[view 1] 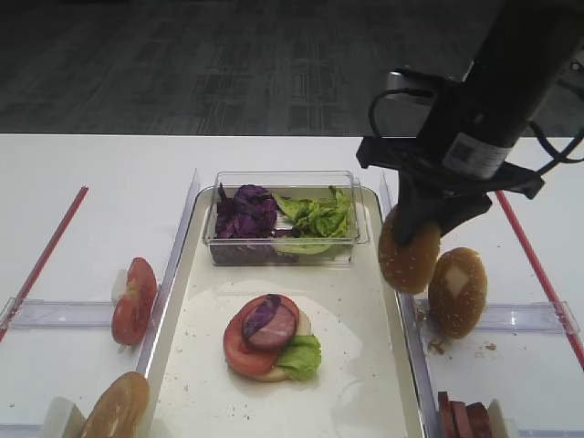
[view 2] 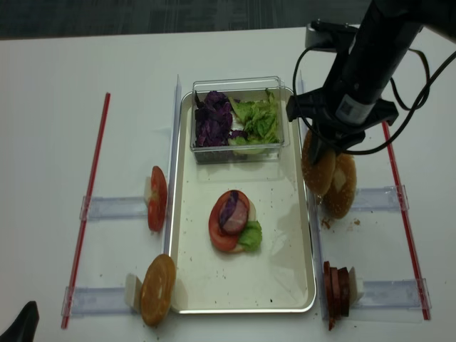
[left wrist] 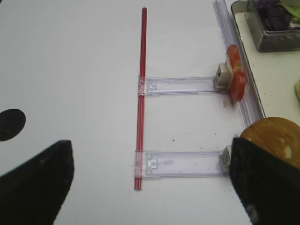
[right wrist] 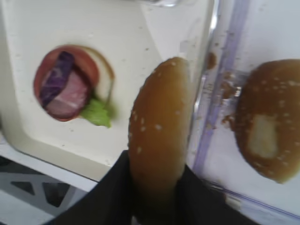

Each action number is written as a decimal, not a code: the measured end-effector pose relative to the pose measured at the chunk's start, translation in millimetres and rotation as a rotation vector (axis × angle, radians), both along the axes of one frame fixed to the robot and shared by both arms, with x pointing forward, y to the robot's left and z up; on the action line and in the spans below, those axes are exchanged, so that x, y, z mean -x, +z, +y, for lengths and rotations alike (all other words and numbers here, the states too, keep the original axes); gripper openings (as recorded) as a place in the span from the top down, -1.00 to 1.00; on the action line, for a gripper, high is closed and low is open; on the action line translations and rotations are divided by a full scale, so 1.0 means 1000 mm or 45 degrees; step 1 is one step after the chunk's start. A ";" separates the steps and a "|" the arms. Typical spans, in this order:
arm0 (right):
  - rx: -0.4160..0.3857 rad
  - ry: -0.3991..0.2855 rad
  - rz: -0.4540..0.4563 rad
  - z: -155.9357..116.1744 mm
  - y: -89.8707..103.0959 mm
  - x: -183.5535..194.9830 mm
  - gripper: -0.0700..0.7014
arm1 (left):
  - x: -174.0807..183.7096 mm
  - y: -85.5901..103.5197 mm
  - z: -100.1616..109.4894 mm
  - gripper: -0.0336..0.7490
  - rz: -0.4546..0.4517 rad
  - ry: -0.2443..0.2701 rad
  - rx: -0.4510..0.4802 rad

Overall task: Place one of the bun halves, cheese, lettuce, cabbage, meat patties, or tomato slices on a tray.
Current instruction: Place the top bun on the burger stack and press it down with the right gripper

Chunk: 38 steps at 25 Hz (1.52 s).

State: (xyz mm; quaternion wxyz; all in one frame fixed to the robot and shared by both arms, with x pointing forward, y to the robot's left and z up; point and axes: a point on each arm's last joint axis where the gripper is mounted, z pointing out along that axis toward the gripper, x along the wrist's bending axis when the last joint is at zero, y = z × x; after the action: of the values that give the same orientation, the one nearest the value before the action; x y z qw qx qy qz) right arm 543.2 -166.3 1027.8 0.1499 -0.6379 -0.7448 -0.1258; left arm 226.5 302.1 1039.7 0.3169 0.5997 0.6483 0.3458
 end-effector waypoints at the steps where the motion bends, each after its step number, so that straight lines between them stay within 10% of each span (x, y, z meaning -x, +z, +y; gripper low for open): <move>1: -0.041 0.019 -0.002 0.003 0.001 0.000 0.28 | 0.000 0.000 0.000 -0.67 0.000 0.000 0.000; 15: -0.686 0.147 -0.085 0.037 0.030 0.001 0.29 | 0.000 0.000 0.000 -0.67 0.000 0.000 0.000; 38: -0.691 0.214 0.021 0.066 0.003 0.003 0.29 | 0.000 0.000 0.000 -0.67 0.000 0.000 0.000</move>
State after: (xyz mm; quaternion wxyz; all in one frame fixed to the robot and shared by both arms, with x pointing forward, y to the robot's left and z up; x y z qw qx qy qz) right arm 539.8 -100.4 1031.0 0.3310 -0.5113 -0.7331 -0.3025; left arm 226.5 302.1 1039.7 0.3169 0.5997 0.6483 0.3458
